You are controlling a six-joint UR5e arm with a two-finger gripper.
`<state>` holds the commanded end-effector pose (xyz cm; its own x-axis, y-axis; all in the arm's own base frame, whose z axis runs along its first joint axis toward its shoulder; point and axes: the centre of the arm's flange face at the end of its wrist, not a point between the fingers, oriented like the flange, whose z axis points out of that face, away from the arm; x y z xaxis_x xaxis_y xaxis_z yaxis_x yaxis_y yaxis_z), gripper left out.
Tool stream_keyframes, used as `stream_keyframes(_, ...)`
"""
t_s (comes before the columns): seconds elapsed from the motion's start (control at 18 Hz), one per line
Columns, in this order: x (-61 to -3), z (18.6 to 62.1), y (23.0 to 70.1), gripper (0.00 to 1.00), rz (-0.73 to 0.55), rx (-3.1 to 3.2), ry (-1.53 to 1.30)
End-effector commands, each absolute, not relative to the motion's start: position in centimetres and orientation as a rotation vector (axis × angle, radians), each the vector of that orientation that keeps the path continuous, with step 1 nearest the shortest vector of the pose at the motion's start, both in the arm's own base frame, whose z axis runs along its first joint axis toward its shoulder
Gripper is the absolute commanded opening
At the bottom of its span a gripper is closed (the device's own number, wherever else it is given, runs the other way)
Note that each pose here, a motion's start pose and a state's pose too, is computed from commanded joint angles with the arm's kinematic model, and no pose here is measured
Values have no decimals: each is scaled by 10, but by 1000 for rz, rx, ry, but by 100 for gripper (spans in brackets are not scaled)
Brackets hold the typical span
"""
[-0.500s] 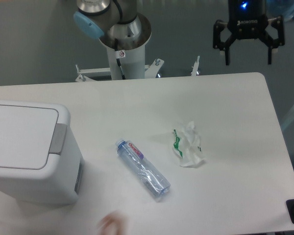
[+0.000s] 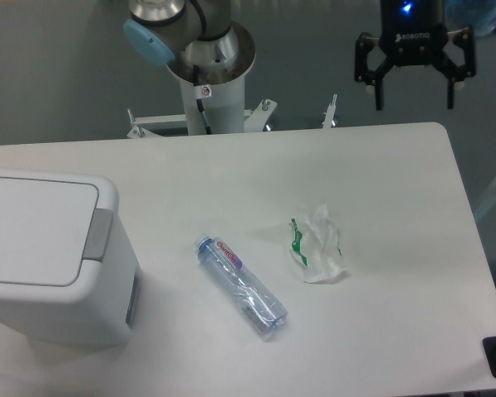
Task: Open the trash can
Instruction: 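Move the open gripper down from its raised start pose toward the table, then move the open gripper over to the lid of the white trash can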
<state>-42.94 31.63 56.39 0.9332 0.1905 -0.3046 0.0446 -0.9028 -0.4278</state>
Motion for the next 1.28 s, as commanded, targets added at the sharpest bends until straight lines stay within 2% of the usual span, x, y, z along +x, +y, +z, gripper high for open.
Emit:
stream_keyframes(0.56,-368,576,388,100,310,-2493,-516)
stream_keyframes(0.78,-335,573,422,100,191,-2435,-645)
stream_keyframes(0.94,-316,559,465,100,108,-2360,-748)
stream_keyframes(1.06,-317,553,476,100,79,-2291,-838)
stream_keyframes(1.28,-304,541,495,100,41,-2298,-838)
